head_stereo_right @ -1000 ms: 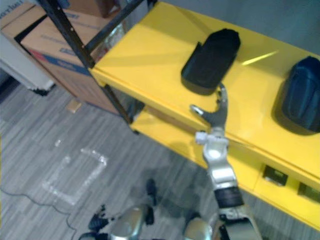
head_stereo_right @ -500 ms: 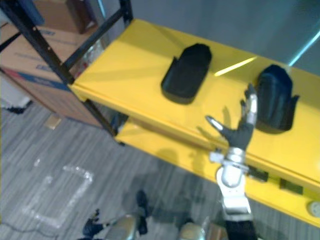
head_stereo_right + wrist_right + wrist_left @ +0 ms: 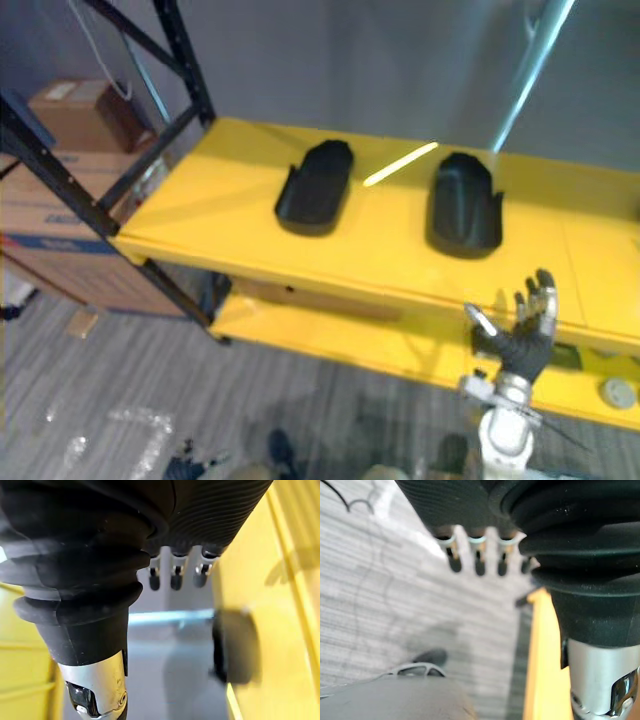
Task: Walk over and take plastic housings, then place them on the shelf
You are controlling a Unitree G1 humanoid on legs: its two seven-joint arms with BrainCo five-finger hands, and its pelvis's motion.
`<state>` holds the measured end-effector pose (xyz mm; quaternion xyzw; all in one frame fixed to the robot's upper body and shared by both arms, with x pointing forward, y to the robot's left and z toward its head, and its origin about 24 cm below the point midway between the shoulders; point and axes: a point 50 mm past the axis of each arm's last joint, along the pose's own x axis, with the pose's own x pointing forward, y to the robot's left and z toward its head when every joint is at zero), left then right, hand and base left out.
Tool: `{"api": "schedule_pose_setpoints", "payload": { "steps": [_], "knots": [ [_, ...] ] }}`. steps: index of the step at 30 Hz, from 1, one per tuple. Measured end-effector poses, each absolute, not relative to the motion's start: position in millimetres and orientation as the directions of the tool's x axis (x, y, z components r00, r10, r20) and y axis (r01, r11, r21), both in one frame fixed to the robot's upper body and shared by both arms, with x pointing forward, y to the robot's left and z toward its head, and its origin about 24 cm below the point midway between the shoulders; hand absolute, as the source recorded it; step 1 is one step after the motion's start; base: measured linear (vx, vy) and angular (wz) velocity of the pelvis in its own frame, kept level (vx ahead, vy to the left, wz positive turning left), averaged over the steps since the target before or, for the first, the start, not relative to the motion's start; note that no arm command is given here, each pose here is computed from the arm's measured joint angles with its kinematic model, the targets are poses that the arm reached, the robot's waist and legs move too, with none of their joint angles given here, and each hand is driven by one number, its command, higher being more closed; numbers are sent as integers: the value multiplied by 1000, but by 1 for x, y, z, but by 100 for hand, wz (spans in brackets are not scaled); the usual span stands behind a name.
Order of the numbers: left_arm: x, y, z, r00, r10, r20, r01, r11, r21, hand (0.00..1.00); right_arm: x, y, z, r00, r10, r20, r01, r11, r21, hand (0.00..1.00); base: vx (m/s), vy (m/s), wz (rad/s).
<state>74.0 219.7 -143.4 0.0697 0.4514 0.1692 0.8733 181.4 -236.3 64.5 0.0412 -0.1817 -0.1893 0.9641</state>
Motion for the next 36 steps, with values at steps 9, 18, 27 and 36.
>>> {"api": "schedule_pose_setpoints", "payload": {
  "steps": [9,18,27,36],
  "knots": [
    [74,226,-143,520,384,-763,-265,922,283,0,223,-171,98,847,164,505,-225,973,61,0,52,12,16],
    [46,231,-148,443,405,-799,-277,910,308,0,247,-153,94,865,288,412,-321,947,12,0,98,12,32],
    [42,232,-148,438,412,-799,-269,908,321,0,260,-135,87,865,366,342,-377,925,-37,0,72,-18,4],
    [48,227,-148,458,399,-794,-263,914,308,0,261,-151,91,915,145,376,-149,989,-18,0,10,-51,-14]
  ]
}}
